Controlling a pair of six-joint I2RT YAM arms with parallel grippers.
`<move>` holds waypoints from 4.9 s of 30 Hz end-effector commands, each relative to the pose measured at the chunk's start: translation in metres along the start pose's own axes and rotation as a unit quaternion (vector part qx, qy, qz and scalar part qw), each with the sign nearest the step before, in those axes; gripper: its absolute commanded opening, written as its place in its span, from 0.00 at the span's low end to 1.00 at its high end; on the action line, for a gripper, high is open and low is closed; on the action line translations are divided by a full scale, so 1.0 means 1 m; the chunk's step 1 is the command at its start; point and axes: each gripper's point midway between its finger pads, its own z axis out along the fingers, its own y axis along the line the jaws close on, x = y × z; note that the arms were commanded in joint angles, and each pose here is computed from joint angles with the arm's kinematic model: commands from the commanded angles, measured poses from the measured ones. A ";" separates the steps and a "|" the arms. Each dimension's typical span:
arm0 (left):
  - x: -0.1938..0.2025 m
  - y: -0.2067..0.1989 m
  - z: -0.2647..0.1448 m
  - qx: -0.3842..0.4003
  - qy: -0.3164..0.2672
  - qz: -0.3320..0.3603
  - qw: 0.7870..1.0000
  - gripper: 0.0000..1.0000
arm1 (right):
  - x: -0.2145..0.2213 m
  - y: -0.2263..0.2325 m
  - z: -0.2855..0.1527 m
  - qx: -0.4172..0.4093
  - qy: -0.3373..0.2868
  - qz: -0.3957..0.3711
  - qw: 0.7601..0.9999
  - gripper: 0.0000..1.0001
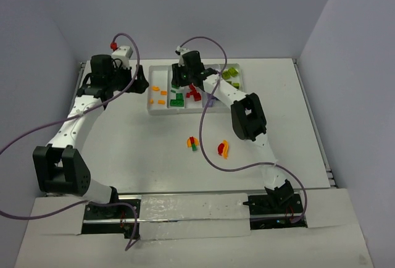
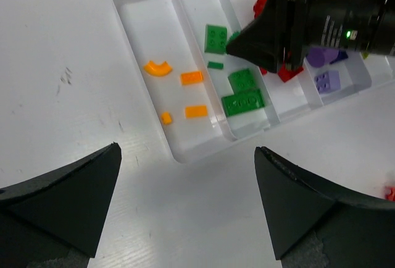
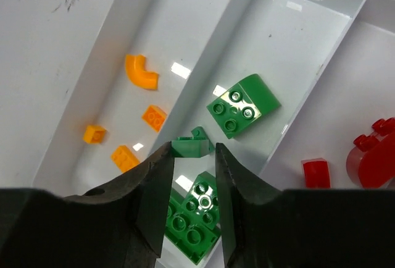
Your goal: Sort the legos into containers by color
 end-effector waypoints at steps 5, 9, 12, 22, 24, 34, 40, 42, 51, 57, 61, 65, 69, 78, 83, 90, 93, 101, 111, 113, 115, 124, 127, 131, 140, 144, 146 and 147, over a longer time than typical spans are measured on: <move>0.040 -0.021 -0.015 0.071 0.033 0.038 0.996 0.99 | -0.036 0.020 -0.026 -0.024 -0.035 -0.005 0.999 0.65; 0.056 -0.048 -0.027 0.148 0.042 0.055 0.987 0.96 | -0.046 0.036 -0.060 -0.048 -0.035 -0.009 0.998 0.66; 0.079 -0.078 -0.034 0.206 0.065 0.093 0.972 0.92 | -0.051 0.041 -0.109 -0.064 -0.036 -0.018 0.997 0.66; 0.093 -0.081 -0.019 0.144 0.072 0.048 0.986 0.84 | 0.050 0.011 -0.222 -0.018 0.090 -0.011 0.996 0.51; 0.090 -0.073 -0.017 0.119 0.068 0.041 0.990 0.86 | 0.074 0.017 -0.229 -0.006 0.127 -0.008 0.992 0.48; 0.065 -0.023 -0.024 0.032 0.035 -0.036 0.998 0.91 | 0.158 0.055 -0.232 0.054 0.260 -0.007 0.964 0.49; 0.066 -0.012 -0.031 0.019 0.029 -0.037 0.999 0.91 | 0.191 0.068 -0.220 0.063 0.298 -0.026 0.952 0.48; 0.065 -0.013 -0.031 0.021 0.028 -0.036 0.999 0.91 | 0.194 0.071 -0.214 0.069 0.303 -0.031 0.950 0.46; 0.063 -0.014 -0.032 0.026 0.026 -0.033 0.999 0.92 | 0.210 0.065 -0.197 0.089 0.332 -0.033 0.938 0.45; 0.069 -0.013 -0.030 0.028 0.033 -0.033 0.999 0.92 | 0.214 0.067 -0.189 0.084 0.342 -0.029 0.935 0.44; 0.074 -0.013 -0.028 0.030 0.037 -0.035 0.998 0.92 | 0.218 0.072 -0.189 0.069 0.351 -0.025 0.933 0.42; 0.074 -0.012 -0.027 0.029 0.039 -0.035 0.998 0.92 | 0.218 0.073 -0.193 0.065 0.352 -0.022 0.933 0.42; 0.077 -0.012 -0.026 0.030 0.042 -0.038 0.998 0.92 | 0.214 0.075 -0.200 0.062 0.344 -0.019 0.937 0.45; 0.074 -0.013 -0.025 0.033 0.043 -0.041 0.998 0.91 | 0.233 0.067 -0.200 0.074 0.364 -0.019 0.928 0.47; 0.076 -0.012 -0.025 0.032 0.046 -0.039 0.998 0.92 | 0.235 0.065 -0.198 0.075 0.366 -0.023 0.927 0.41; 0.084 -0.016 -0.023 0.044 0.059 -0.054 0.996 0.91 | 0.232 0.067 -0.201 0.062 0.363 -0.031 0.929 0.24; 0.092 -0.021 -0.022 0.063 0.070 -0.070 0.993 0.91 | 0.231 0.069 -0.203 0.050 0.362 -0.033 0.930 0.15; 0.111 -0.059 -0.039 0.197 0.089 -0.134 0.967 0.87 | 0.195 0.094 -0.214 -0.028 0.311 -0.042 0.949 0.00; 0.131 -0.099 -0.066 0.293 0.107 -0.192 0.930 0.78 | 0.112 0.141 -0.222 -0.113 0.194 -0.062 0.973 0.00; 0.127 -0.102 -0.065 0.297 0.107 -0.195 0.929 0.79 | 0.104 0.148 -0.220 -0.122 0.189 -0.060 0.972 0.00; 0.122 -0.104 -0.065 0.300 0.106 -0.197 0.927 0.78 | 0.099 0.151 -0.219 -0.126 0.186 -0.059 0.973 0.00; 0.118 -0.132 -0.057 0.322 0.121 -0.178 0.922 0.70 | 0.089 0.166 -0.220 -0.141 0.178 -0.060 0.972 0.00; 0.114 -0.135 -0.057 0.326 0.117 -0.177 0.921 0.67 | 0.091 0.168 -0.221 -0.143 0.181 -0.061 0.971 0.00; 0.108 -0.137 -0.059 0.330 0.108 -0.177 0.921 0.64 | 0.095 0.168 -0.220 -0.142 0.185 -0.061 0.970 0.00; 0.109 -0.130 -0.051 0.307 0.108 -0.178 0.929 0.50 | 0.096 0.173 -0.224 -0.150 0.184 -0.065 0.969 0.00; 0.109 -0.131 -0.049 0.309 0.113 -0.184 0.926 0.44 | 0.098 0.174 -0.224 -0.150 0.186 -0.067 0.969 0.00; 0.109 -0.132 -0.050 0.312 0.114 -0.185 0.925 0.43 | 0.100 0.174 -0.223 -0.149 0.188 -0.067 0.968 0.00; 0.110 -0.132 -0.050 0.313 0.116 -0.188 0.924 0.43 | 0.100 0.174 -0.223 -0.148 0.189 -0.067 0.968 0.00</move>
